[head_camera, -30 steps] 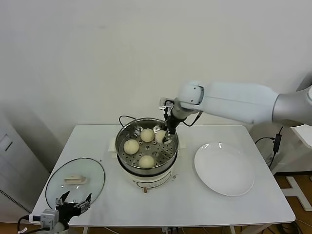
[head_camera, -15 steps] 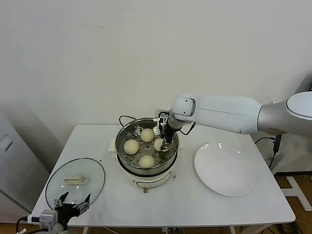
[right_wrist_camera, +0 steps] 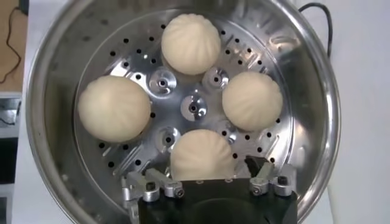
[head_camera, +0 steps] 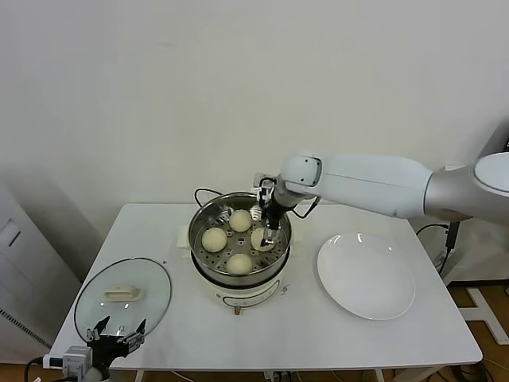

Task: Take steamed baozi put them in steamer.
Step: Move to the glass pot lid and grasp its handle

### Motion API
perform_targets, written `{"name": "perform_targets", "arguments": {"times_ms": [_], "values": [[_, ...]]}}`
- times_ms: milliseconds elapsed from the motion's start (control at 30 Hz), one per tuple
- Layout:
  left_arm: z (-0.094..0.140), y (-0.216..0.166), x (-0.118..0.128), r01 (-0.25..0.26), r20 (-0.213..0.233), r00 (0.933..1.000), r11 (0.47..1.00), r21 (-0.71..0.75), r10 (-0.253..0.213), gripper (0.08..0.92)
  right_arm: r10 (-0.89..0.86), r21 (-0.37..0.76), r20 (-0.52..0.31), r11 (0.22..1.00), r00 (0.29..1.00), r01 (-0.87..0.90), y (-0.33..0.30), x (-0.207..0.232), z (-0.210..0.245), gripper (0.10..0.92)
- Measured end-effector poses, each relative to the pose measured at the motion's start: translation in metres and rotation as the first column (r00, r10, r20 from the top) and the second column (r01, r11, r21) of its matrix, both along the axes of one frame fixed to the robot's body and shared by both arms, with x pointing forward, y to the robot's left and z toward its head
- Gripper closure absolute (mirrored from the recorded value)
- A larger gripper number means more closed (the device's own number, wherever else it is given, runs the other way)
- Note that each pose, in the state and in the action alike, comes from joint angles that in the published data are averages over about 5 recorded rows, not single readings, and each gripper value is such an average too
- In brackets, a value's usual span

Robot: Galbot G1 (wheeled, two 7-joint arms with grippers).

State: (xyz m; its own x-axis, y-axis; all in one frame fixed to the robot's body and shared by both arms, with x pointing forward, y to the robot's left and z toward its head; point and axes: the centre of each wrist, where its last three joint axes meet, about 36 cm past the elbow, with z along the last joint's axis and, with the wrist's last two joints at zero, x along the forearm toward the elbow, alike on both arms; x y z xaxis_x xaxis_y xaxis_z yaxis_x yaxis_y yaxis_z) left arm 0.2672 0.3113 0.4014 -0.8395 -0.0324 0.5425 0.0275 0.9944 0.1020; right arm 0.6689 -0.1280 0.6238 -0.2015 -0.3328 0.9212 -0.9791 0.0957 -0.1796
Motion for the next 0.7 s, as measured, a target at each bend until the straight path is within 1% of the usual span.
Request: {"name": "perform_targets", "arguments": {"times_ms": [100, 200, 333, 500, 700], "values": [[0.002, -0.001, 0.0, -0.002, 0.006, 1.0, 1.0, 0.002, 0.002, 0.177, -0.035, 0.064, 0.004, 0.997, 0.999, 0.035, -0.021, 0.001, 0.01, 0.2], [0.004, -0.001, 0.002, -0.006, 0.013, 0.9999, 1.0, 0.006, 0.006, 0.177, -0.084, 0.151, 0.014, 0.985, 0.996, 0.081, -0.047, 0.001, 0.018, 0.2], [0.006, -0.001, 0.006, -0.011, 0.023, 0.9997, 1.0, 0.012, 0.011, 0.177, -0.171, 0.293, 0.033, 0.943, 0.985, 0.154, -0.089, -0.005, 0.021, 0.2], [0.007, -0.001, 0.01, -0.004, 0.039, 0.9992, 1.0, 0.011, 0.004, 0.177, -0.3, 0.481, 0.058, 0.844, 0.952, 0.236, -0.144, -0.023, 0.007, 0.2], [0.008, 0.002, 0.017, 0.01, 0.071, 0.9974, 1.0, 0.007, -0.01, 0.177, -0.463, 0.675, 0.089, 0.679, 0.882, 0.289, -0.193, -0.056, -0.029, 0.2]]}}
